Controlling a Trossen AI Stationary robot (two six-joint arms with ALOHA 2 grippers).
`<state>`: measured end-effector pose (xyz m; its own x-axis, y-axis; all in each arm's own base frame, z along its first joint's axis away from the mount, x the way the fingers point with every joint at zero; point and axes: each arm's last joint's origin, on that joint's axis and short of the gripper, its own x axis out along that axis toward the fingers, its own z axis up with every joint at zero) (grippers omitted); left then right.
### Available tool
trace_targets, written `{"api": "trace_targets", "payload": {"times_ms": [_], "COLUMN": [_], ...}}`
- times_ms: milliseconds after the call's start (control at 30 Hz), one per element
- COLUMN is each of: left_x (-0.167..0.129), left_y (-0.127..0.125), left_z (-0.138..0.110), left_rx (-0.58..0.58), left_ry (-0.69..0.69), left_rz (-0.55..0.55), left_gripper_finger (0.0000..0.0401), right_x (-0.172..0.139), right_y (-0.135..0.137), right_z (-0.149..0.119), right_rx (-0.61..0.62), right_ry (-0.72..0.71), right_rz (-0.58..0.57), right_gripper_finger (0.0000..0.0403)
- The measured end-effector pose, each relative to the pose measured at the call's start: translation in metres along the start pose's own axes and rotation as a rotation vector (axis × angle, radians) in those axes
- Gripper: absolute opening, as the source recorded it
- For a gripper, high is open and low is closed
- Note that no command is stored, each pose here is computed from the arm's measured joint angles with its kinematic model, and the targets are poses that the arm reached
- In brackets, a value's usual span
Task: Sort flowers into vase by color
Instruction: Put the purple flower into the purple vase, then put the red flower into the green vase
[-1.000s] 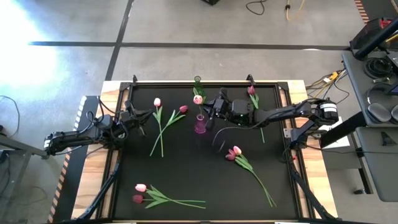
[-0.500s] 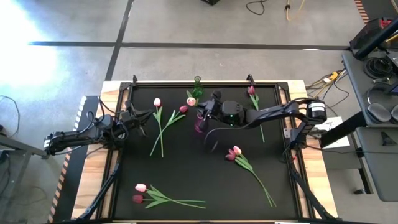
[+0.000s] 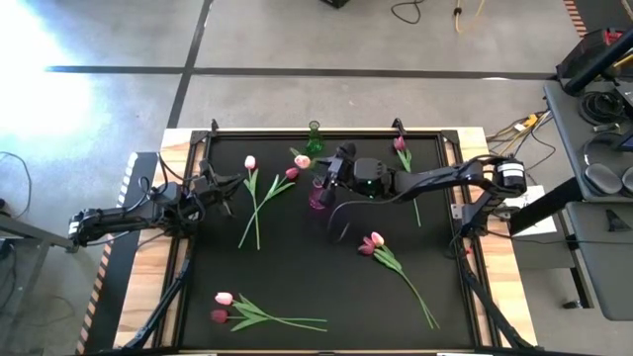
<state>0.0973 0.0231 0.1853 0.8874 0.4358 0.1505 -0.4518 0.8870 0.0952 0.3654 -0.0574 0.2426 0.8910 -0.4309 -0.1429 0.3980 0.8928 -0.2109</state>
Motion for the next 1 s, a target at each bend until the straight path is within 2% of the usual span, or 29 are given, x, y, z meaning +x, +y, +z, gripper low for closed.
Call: {"api": "trace_targets", "payload": {"times_ms": [267,533,633,800,1000], "left_x": [0.000,0.002,0.002,0.004,0.010], "left_y": [0.000,-0.001,-0.001,-0.002,-0.005], "left_z": [0.000,-0.002,-0.002,-0.005,-0.015], "left_rx": [0.001,0.007,0.004,-0.024,-0.007], "left_ry": [0.004,0.024,0.027,0.058,0.159], "left_rz": [-0.001,-0.004,-0.004,-0.007,-0.019], "left_gripper_finger": [0.0000,0.0000,0.0000,0.0000,0.0000], "right_x": [-0.018,-0.050,-0.064,-0.087,-0.112], "right_y": [-0.007,-0.018,-0.024,-0.036,-0.047], "right_z": [0.014,0.034,0.038,0.041,0.025], "right_rx": [-0.015,-0.041,-0.047,-0.091,-0.085], "right_ry": [0.050,0.112,0.162,0.274,0.363], "right_rz": [0.013,0.032,0.004,-0.109,-0.165], "right_gripper_finger": [0.0184,0.0175,0.0163,0.0134,0.0068]}}
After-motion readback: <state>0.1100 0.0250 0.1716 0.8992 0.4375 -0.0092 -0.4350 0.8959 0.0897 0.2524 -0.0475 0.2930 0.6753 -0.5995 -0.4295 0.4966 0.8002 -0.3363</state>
